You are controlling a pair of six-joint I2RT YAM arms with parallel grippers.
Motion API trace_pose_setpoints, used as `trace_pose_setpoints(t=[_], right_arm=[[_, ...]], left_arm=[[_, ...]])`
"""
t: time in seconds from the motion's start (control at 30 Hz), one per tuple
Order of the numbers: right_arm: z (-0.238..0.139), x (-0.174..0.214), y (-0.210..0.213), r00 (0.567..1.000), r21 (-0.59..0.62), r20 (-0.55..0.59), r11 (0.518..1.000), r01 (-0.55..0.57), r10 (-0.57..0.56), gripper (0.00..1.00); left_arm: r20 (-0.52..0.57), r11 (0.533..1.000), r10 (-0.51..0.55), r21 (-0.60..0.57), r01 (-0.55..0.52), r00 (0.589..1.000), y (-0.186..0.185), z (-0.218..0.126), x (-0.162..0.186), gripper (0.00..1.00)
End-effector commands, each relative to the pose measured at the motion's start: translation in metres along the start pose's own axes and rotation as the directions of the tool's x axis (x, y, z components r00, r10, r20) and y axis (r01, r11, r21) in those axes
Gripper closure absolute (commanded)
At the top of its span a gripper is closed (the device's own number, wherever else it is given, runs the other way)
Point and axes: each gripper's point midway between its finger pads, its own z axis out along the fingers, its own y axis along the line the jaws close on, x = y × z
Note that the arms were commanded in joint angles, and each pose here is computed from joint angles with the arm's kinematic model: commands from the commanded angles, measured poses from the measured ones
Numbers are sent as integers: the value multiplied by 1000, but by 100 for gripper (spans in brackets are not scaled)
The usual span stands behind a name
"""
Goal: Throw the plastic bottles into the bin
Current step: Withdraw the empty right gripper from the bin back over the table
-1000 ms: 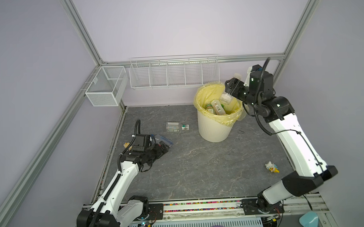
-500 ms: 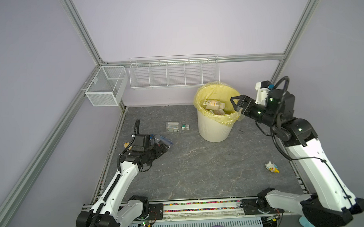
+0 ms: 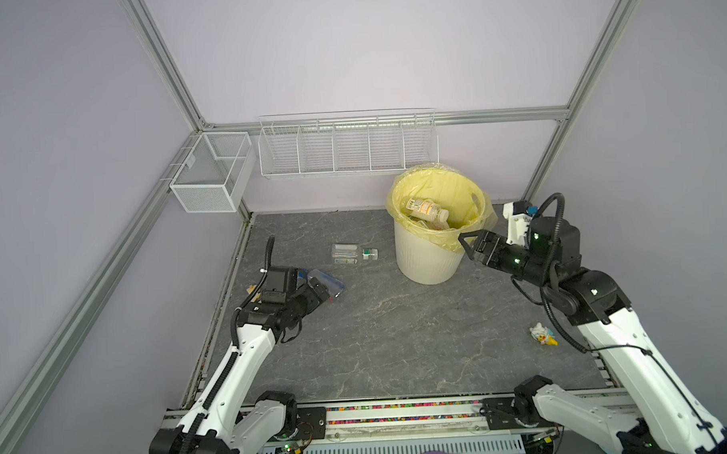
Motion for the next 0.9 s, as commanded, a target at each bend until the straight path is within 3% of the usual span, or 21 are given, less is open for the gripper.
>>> trace_pose_setpoints(t=[0.0, 0.2, 0.47, 0.87], right_arm=[[-13, 11, -9, 1000, 5, 16, 1000, 2, -3, 12], [-34, 37, -30, 999, 34, 9, 999, 34, -35, 12], [-41, 83, -61, 994, 69, -83, 995, 73, -68, 12], [-38, 124, -87, 982, 103, -178, 992, 75, -55, 12]], left_arm=[[31, 998, -17, -61, 19, 999, 9, -3, -8, 0], [66, 994, -51, -92, 57, 997, 15, -13, -12, 0], [135, 986, -126, -94, 139, 983, 26, -25, -12, 0], [94, 982, -125, -130, 137, 988, 8, -7, -30, 0]])
